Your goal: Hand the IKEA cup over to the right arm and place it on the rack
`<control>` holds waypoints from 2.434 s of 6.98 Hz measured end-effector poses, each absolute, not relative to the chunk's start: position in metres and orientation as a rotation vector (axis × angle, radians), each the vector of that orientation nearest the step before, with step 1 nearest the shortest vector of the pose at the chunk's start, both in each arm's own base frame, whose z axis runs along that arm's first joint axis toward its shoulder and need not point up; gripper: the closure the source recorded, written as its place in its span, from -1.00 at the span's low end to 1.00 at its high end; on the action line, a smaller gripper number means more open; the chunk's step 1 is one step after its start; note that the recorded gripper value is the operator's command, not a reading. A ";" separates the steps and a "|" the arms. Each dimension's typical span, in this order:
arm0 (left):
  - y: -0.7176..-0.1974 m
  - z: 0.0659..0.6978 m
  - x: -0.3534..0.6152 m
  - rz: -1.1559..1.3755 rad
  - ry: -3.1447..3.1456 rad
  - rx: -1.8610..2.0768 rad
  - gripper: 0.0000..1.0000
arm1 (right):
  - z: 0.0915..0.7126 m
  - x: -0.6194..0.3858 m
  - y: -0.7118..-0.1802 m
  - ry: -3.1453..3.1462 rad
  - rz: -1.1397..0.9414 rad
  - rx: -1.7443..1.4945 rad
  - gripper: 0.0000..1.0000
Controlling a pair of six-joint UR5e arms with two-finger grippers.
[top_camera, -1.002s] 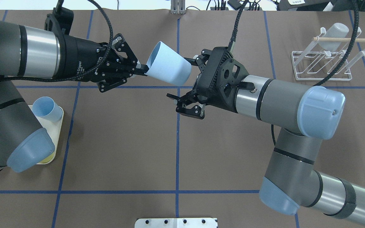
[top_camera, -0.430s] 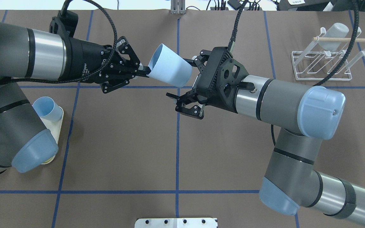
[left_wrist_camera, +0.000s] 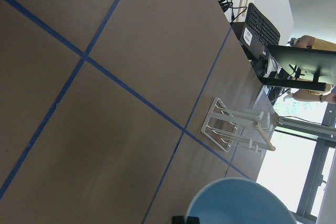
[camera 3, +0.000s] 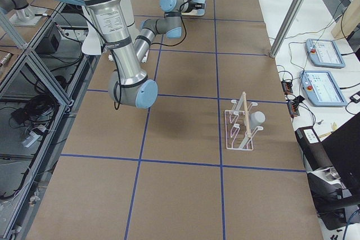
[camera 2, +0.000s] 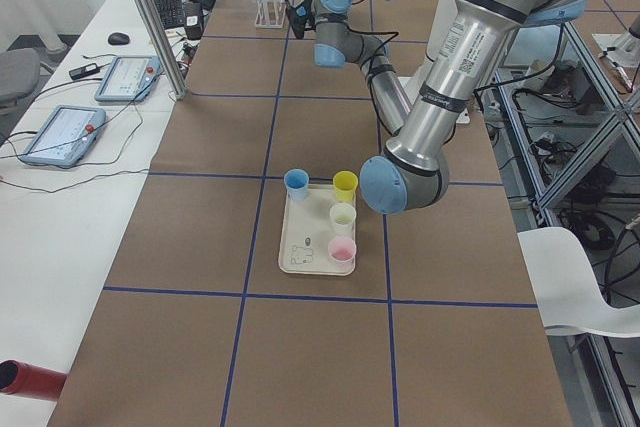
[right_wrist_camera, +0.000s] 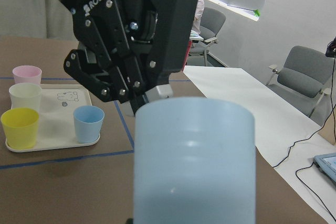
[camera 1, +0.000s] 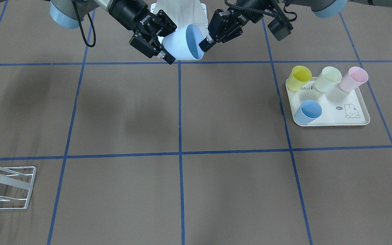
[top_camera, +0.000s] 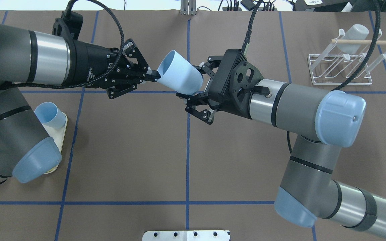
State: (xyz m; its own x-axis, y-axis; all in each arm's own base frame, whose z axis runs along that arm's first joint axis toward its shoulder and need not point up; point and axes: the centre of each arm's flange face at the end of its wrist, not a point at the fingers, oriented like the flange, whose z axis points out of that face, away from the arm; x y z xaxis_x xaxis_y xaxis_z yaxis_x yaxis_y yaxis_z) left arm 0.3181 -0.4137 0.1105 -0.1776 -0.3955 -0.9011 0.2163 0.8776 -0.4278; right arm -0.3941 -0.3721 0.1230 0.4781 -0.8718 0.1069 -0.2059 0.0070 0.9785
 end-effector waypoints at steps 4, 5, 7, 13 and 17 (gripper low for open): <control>-0.413 0.114 0.310 -0.475 1.682 -0.060 -1.00 | 0.124 -0.394 -0.373 -0.982 -0.682 1.505 0.17; -0.414 0.124 0.304 -0.458 1.667 -0.026 -1.00 | 0.125 -0.393 -0.373 -0.981 -0.682 1.503 0.43; -0.408 0.168 0.289 -0.392 1.590 0.072 -1.00 | 0.136 -0.382 -0.389 -0.920 -0.688 1.477 1.00; -0.402 0.227 0.279 -0.281 1.464 0.196 -1.00 | 0.239 -0.303 -0.473 -0.370 -0.758 1.314 1.00; -0.402 0.227 0.279 -0.280 1.465 0.198 -1.00 | 0.327 -0.227 -0.492 0.175 -1.077 1.214 1.00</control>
